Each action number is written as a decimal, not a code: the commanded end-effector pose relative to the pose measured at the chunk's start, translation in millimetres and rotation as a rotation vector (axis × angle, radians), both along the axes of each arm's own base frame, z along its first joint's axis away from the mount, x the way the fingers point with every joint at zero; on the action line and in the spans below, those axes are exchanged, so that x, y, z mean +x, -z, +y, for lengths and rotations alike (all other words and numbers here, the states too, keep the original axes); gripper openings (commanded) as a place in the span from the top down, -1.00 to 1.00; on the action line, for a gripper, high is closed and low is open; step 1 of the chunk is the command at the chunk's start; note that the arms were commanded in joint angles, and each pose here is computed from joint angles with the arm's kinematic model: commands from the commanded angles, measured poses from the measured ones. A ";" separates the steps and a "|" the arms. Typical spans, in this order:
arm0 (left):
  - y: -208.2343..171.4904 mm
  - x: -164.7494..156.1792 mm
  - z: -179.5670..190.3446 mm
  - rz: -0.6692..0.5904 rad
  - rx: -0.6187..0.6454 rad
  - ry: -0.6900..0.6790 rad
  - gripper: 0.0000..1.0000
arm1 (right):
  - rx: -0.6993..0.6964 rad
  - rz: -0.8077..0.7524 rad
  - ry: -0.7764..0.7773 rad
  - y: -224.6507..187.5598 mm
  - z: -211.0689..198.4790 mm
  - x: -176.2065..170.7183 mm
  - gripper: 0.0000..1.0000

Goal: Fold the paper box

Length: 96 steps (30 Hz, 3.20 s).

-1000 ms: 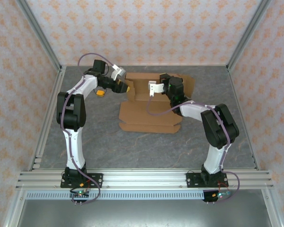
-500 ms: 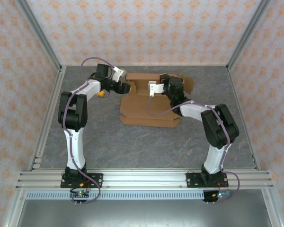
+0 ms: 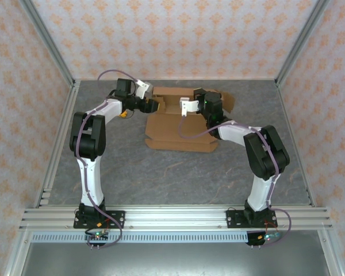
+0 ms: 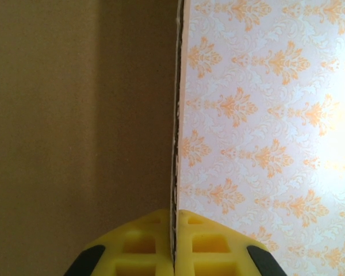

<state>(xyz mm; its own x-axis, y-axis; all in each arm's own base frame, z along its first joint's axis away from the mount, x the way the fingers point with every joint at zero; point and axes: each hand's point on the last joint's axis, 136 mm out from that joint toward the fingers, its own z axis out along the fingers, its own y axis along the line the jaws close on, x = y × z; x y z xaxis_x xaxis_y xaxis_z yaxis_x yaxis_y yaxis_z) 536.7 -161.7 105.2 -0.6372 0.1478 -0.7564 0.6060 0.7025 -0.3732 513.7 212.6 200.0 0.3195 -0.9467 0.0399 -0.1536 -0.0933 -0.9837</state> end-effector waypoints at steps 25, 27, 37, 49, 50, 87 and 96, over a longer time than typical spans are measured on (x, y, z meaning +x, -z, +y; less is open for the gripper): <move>-27.2 14.5 -4.2 -0.106 0.083 -0.016 -0.16 | -0.052 0.010 -0.017 16.5 8.5 13.9 1.00; -28.3 15.7 -6.1 -0.115 0.075 -0.025 -0.11 | -0.047 0.010 -0.018 14.3 9.4 13.5 1.00; -31.1 31.2 1.2 -0.169 0.084 -0.145 0.02 | -0.037 0.024 -0.030 13.7 14.4 10.3 1.00; -21.9 45.4 4.5 -0.215 0.134 -0.316 0.19 | -0.031 0.040 -0.049 4.8 18.8 3.5 1.00; -22.0 46.9 5.5 -0.218 0.130 -0.327 0.21 | -0.030 0.039 -0.050 3.4 19.3 3.0 1.00; -22.0 42.3 28.9 -0.338 0.397 -0.607 0.27 | -0.018 0.126 -0.044 3.7 15.6 -6.1 1.00; -18.3 39.9 33.2 -0.278 0.311 -0.559 0.02 | -0.020 0.136 -0.036 6.1 14.3 -3.1 1.00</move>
